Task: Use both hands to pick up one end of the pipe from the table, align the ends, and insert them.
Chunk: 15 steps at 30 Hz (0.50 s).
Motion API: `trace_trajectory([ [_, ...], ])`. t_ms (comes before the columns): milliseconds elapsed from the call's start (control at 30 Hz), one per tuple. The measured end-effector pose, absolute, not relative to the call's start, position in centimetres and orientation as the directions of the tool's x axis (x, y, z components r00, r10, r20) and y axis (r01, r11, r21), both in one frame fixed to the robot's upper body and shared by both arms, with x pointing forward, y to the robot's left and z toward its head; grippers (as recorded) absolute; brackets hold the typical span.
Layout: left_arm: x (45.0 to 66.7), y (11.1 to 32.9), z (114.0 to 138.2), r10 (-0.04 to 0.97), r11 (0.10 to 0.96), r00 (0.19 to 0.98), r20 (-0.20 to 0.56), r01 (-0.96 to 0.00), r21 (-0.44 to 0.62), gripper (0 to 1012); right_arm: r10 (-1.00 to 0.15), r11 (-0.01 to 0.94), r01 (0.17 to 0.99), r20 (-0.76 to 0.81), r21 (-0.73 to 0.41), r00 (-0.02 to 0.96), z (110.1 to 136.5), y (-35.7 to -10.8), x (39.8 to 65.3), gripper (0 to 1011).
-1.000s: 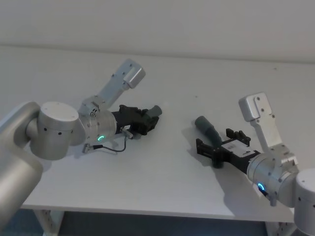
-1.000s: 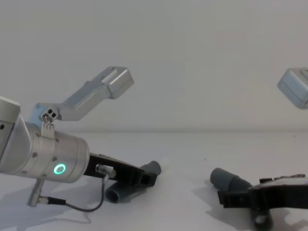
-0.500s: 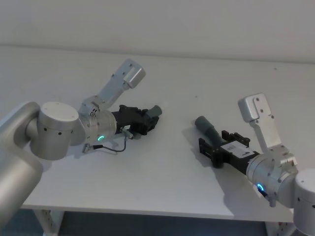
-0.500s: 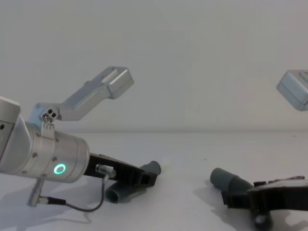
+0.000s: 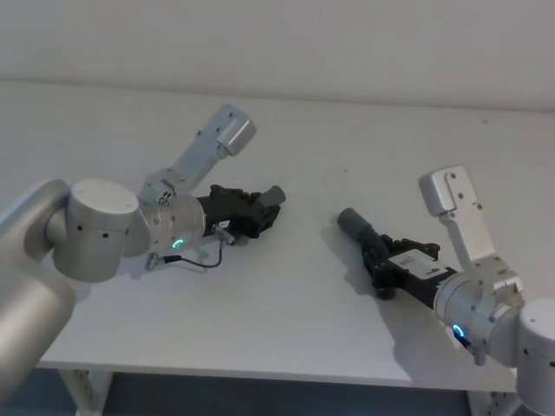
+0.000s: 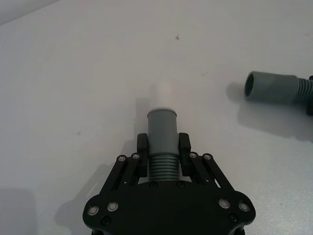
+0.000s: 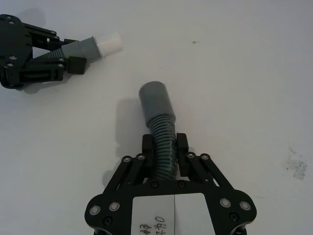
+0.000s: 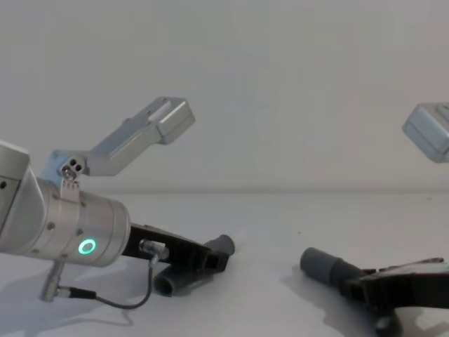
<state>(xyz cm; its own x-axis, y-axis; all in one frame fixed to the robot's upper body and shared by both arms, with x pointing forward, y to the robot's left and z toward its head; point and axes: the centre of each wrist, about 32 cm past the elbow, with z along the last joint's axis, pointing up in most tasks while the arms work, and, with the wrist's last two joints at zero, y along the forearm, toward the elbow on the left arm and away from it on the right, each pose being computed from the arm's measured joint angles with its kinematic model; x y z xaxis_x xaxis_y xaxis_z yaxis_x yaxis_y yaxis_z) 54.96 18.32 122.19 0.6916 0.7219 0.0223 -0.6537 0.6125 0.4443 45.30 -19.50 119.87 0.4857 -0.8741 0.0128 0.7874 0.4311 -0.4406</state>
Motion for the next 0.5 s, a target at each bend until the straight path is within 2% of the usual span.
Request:
trace_trajectory([
  [67,54.96,18.33,122.19,0.722,0.613,0.692,0.022,-0.654,0.444,353,-0.874,0.431,0.787,0.013,-0.441,0.486,119.88,-19.49,45.30,255],
  [500,55.09,18.24,122.32,0.718,0.620,0.695,0.030,-0.658,0.427,353,-0.863,0.457,0.792,0.013,-0.406,0.505,119.82,-19.80,45.25,255],
])
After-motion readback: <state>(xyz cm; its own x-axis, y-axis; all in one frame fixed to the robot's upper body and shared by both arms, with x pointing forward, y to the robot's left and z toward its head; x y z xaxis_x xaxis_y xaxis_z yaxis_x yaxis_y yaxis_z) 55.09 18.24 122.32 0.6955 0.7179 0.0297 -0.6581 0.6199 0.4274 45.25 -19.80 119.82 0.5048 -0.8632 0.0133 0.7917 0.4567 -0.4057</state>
